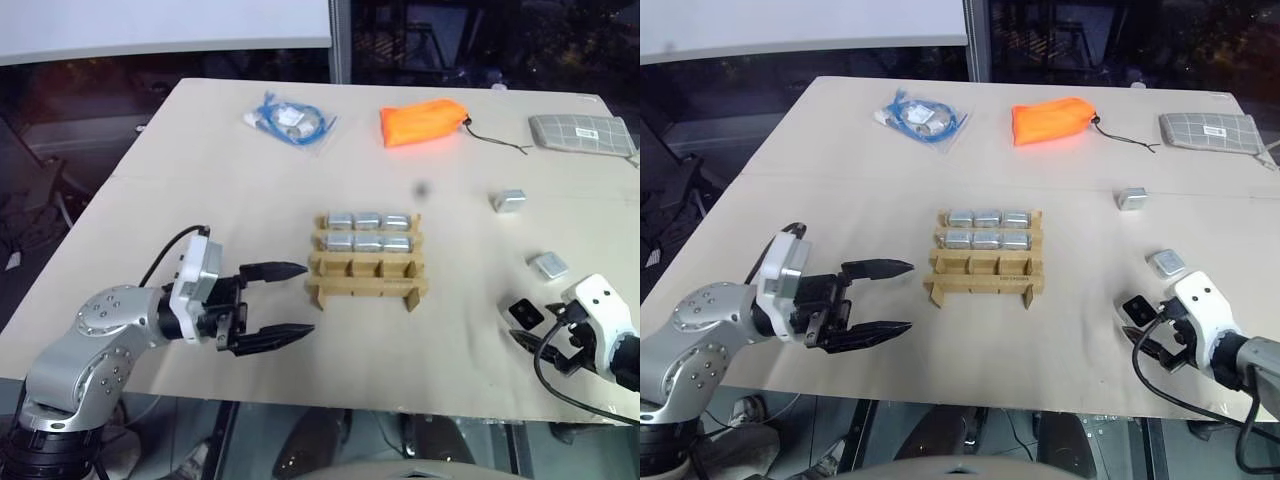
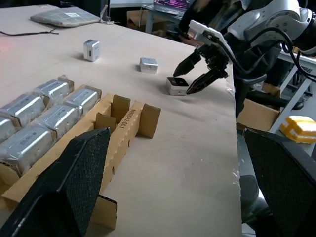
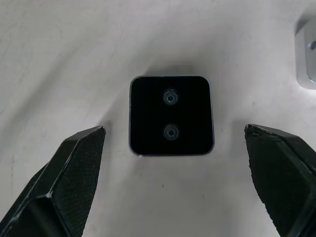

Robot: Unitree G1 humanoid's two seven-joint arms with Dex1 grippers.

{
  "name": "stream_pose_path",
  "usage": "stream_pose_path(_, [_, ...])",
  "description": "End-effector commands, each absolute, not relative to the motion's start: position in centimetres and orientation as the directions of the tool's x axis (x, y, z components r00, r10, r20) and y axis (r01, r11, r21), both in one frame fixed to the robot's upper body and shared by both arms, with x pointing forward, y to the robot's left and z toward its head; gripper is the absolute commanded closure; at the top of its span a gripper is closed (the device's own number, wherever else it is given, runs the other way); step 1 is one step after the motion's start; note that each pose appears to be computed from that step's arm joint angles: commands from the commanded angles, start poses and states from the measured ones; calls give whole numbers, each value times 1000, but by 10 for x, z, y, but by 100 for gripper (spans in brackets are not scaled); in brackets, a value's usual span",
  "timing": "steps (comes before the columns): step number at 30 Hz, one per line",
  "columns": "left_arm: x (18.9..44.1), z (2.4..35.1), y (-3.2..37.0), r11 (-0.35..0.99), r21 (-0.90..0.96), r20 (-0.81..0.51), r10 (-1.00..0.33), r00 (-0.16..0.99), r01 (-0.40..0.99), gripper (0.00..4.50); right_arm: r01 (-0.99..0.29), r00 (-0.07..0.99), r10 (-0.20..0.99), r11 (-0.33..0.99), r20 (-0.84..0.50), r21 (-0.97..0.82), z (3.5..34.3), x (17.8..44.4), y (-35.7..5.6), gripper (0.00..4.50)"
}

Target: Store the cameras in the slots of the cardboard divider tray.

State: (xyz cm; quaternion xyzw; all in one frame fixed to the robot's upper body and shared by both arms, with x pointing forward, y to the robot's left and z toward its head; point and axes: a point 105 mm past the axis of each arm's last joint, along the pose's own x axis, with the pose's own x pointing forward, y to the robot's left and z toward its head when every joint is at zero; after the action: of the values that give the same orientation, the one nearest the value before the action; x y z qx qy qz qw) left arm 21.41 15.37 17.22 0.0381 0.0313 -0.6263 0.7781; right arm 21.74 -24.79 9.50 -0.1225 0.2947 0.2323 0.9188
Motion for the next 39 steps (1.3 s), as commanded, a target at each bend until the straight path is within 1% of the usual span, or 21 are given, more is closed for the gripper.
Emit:
stream_pose_path(1, [211,181,153,212,70,-96,-971,219,975,0,-523,725,367,844,-583,-120,99,222,-244,137])
stream_pose_path(3, [210,181,153,213,70,-97,-971,220,974,0,-521,727,369,846,-580,-114,98,226,-243,231])
stream_pose_path(4, [210,181,153,214,71,-98,-970,221,974,0,-527,723,373,842,-582,-114,97,227,-242,261])
stream_pose_path(9, [213,183,153,237,74,-102,-965,243,969,0,-551,733,384,819,-561,-159,100,230,-238,264])
stream_pose_path(11, [219,187,150,300,24,-66,-951,301,954,0,-580,762,403,772,-506,-259,113,236,-230,264])
stream_pose_path(13, [226,190,146,357,-84,-59,-934,353,930,0,-634,765,483,680,-426,-369,133,241,-207,264])
stream_pose_path(15, [233,189,143,425,-189,-133,-904,405,885,0,-666,743,576,584,-340,-464,154,242,-177,264])
stream_pose_path(16, [234,193,137,405,-264,-144,-914,380,875,0,-676,720,628,540,-295,-502,164,241,-160,264])
stream_pose_path(17, [232,199,130,359,-335,-130,-933,335,871,0,-683,696,672,507,-255,-526,172,239,-146,264])
stream_pose_path(18, [234,205,124,336,-376,-115,-941,317,863,0,-691,668,712,483,-218,-538,180,237,-132,264])
stream_pose_path(22, [247,207,104,340,-465,-124,-939,320,817,0,-683,585,799,395,-137,-614,196,233,-97,264])
stream_pose_path(26, [256,208,91,340,-553,-111,-935,338,761,0,-659,546,832,349,-104,-666,204,234,-80,264])
stream_pose_path(29, [260,206,87,356,-564,-128,-929,347,745,0,-649,537,838,340,-94,-681,206,236,-75,264])
stream_pose_path(31, [261,210,84,340,-586,-107,-932,346,736,0,-633,530,843,327,-86,-702,208,236,-71,264])
stream_pose_path(39, [262,206,72,321,-606,-115,-940,320,728,0,-616,517,853,320,-64,-720,213,237,-62,264])
